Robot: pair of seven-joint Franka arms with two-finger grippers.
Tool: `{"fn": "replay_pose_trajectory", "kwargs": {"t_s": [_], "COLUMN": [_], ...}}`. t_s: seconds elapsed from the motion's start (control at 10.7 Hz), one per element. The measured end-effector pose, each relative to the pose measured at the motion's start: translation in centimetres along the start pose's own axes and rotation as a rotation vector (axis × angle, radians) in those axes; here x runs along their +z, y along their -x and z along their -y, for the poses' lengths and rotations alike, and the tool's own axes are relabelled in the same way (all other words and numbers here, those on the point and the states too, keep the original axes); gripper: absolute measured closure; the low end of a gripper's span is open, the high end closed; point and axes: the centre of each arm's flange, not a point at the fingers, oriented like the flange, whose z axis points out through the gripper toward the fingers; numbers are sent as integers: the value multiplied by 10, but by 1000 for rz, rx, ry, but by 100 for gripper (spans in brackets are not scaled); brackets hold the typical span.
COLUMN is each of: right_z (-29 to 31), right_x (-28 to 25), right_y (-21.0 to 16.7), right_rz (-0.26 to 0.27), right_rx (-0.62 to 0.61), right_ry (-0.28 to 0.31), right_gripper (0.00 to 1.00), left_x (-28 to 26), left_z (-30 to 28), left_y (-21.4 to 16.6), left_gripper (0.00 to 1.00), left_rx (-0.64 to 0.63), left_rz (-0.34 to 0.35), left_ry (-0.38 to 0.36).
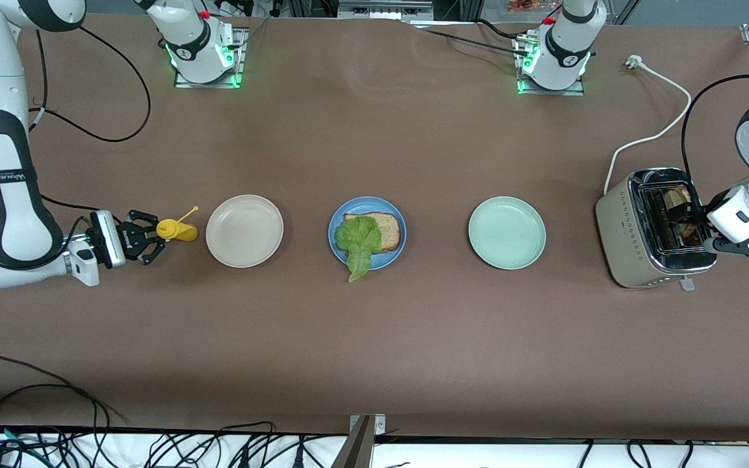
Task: Make sandwich in blue plate with both arms
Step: 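Set the mustard bottle down while the left gripper grasps the toaster bread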
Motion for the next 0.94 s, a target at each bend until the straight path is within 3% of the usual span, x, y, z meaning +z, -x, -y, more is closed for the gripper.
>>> {"fn": "replay_pose_trajectory", "kwargs": {"t_s": [0.09, 0.19, 0.28, 0.38, 0.66, 0.94], "right_z": [0, 0, 0, 0, 1, 7], "right_x": [1, 1, 1, 1, 0, -7], "right_y": [0, 0, 0, 0, 1, 8], "right_rz": [0, 0, 0, 0, -2, -7], "right_rx": [0, 0, 1, 0, 2, 17], "right_ry": [-1, 0, 0, 0, -1, 1], "right_gripper": [88, 84, 84, 74, 34, 0], "left_x": [0, 0, 0, 1, 1, -3], "left_z": [0, -1, -2, -2, -3, -3], "left_y": [2, 5, 8, 10, 13, 13], "left_gripper": [15, 30, 33, 38, 82, 85], "left_rx": [0, -1, -1, -1, -2, -2], "left_rz": [15, 32, 51, 69, 88, 81], "left_ry": [5, 12, 18, 24, 31, 30]}}
